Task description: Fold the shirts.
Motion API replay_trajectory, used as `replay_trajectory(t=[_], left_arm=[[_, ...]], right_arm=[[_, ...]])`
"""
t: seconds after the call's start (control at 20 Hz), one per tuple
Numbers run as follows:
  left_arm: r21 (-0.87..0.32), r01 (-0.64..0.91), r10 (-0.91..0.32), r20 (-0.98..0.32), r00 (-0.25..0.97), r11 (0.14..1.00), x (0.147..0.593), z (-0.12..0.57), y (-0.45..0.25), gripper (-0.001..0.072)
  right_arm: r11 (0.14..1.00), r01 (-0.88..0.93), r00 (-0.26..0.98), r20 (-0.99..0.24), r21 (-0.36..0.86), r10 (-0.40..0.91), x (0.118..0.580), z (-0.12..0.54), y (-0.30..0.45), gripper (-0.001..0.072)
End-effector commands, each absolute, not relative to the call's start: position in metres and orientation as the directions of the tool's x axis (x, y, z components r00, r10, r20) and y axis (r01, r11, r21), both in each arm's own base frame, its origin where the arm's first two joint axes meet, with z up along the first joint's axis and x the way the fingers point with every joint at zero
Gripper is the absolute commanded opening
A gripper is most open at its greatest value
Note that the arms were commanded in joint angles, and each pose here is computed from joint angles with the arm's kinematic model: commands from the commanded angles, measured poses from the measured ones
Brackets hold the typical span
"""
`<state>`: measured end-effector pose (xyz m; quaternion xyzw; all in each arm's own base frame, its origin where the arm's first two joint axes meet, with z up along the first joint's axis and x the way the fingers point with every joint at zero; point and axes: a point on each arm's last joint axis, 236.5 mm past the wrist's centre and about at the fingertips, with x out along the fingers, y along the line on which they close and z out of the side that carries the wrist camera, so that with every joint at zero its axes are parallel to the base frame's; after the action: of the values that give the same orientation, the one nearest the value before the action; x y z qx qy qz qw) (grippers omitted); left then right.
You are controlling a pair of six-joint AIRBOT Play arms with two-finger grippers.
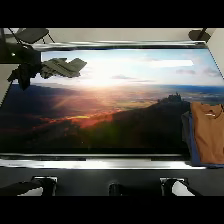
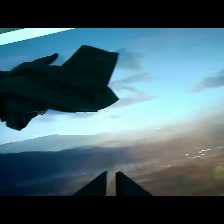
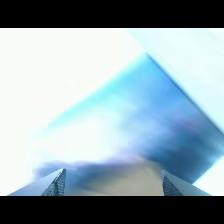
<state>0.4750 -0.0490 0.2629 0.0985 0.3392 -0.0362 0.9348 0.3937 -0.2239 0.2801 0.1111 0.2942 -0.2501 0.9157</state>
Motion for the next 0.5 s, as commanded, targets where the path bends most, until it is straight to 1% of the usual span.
replay_trajectory(t=[0.0, 0.05, 0.1, 0.15, 0.2, 0.25, 0.3, 0.4, 0.45], left_arm=[[0.19, 0.012, 0.137, -0.75, 0.647, 0.982, 0.478, 0.207, -0.036, 0.0671], [0.162, 0.037, 0.123, -0.861, 0.493, 0.986, 0.459, 0.16, -0.043, 0.072], [0.14, 0.063, 0.112, -0.937, 0.331, 0.988, 0.434, 0.119, -0.048, 0.072], [0.087, 0.077, 0.069, -0.976, 0.209, 0.993, 0.412, 0.082, -0.06, 0.072], [0.013, 0.074, 0.001, -0.989, 0.151, 0.997, 0.396, 0.057, -0.077, 0.072], [-0.042, 0.076, -0.054, -0.985, 0.162, 0.996, 0.386, 0.041, -0.093, 0.072], [-0.059, 0.037, -0.065, -0.976, 0.208, 0.998, 0.38, 0.032, -0.097, 0.072], [-0.064, -0.002, -0.06, -0.951, 0.304, 0.998, 0.371, 0.027, -0.094, 0.072], [-0.055, -0.004, -0.05, -0.946, 0.319, 0.998, 0.365, 0.025, -0.089, 0.0718]], right_arm=[[0.936, 0.196, 0.765, -0.642, 0.291, 0.039, 0.448, 0.275, -0.039, 0.0684], [0.954, 0.128, 0.626, -0.768, 0.273, 0.136, 0.439, 0.227, 0.011, 0.0685], [0.964, 0.083, 0.465, -0.865, 0.253, 0.187, 0.424, 0.181, 0.047, 0.0687], [0.965, 0.038, 0.287, -0.928, 0.26, 0.238, 0.403, 0.135, 0.081, 0.0689], [0.957, 0.004, 0.133, -0.949, 0.289, 0.286, 0.383, 0.097, 0.109, 0.0685], [0.951, -0.004, 0.03, -0.951, 0.308, 0.308, 0.367, 0.07, 0.125, 0.0681], [0.954, -0.005, -0.033, -0.954, 0.299, 0.298, 0.354, 0.049, 0.131, 0.0681], [0.968, 0.013, -0.049, -0.967, 0.251, 0.251, 0.348, 0.023, 0.129, 0.0685], [0.971, 0.041, -0.05, -0.97, 0.235, 0.237, 0.348, 0.018, 0.127, 0.0686]])
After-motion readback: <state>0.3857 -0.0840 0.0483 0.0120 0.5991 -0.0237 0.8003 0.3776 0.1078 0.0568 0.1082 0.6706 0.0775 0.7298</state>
